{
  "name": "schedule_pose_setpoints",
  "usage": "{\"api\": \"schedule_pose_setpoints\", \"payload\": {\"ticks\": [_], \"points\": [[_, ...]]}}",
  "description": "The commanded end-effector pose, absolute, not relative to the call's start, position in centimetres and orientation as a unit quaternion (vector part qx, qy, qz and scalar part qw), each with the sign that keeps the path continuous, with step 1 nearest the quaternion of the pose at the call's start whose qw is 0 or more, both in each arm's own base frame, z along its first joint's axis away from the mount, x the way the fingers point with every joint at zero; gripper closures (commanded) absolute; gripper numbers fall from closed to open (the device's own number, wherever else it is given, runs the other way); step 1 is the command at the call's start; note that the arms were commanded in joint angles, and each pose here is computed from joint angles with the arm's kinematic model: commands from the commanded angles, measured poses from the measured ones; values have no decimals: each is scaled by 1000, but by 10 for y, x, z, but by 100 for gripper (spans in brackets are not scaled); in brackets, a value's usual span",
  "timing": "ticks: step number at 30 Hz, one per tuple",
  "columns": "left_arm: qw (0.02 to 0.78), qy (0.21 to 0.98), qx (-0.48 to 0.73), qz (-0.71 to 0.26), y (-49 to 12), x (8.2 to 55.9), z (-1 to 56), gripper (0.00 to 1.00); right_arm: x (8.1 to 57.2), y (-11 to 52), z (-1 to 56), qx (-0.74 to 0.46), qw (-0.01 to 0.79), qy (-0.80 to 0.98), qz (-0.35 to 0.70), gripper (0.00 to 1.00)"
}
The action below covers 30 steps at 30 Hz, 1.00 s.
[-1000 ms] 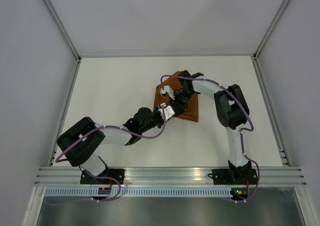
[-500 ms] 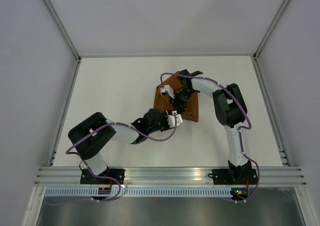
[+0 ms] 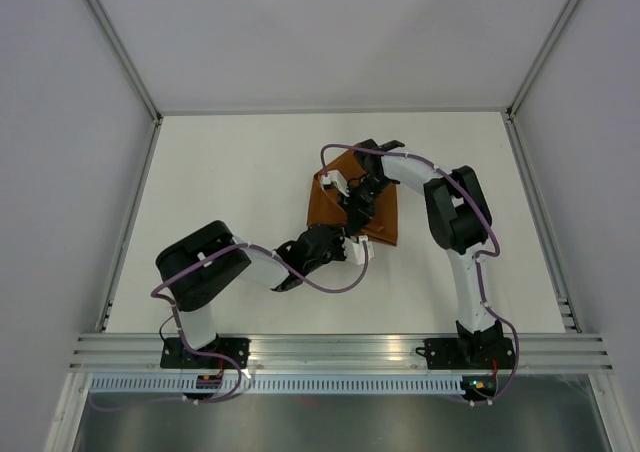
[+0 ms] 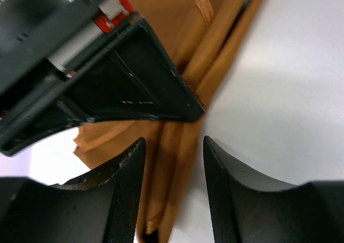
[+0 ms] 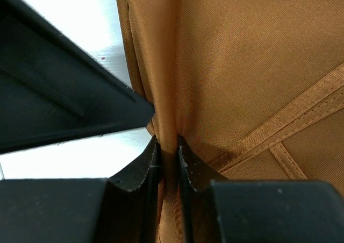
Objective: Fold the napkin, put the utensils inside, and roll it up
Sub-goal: Roll the napkin with the utensil
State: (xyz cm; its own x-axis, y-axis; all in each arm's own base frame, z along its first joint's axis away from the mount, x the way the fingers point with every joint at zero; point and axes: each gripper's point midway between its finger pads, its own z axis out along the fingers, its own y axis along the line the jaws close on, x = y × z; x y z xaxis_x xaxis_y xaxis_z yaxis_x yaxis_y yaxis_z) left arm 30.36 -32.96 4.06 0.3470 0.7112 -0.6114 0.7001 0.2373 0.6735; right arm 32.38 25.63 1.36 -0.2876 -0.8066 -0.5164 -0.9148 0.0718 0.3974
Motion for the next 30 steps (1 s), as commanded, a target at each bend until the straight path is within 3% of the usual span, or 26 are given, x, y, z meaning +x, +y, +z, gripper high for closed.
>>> {"api": "schedule_pose_setpoints", "payload": {"ticks": [1,9,15,30], "points": [[589,524,613,49,-337,315,70,47,301,222,-42,-598,-15,744,298,83],[566,522,637,39,-342,310,54,45,302,222,-43,-596,-23,745,299,83],[551,533,642,26,-344,310,46,36,301,222,-43,-595,-25,745,300,83],[533,545,647,4,-348,326,33,37,302,222,-44,-591,-35,747,302,84]]}}
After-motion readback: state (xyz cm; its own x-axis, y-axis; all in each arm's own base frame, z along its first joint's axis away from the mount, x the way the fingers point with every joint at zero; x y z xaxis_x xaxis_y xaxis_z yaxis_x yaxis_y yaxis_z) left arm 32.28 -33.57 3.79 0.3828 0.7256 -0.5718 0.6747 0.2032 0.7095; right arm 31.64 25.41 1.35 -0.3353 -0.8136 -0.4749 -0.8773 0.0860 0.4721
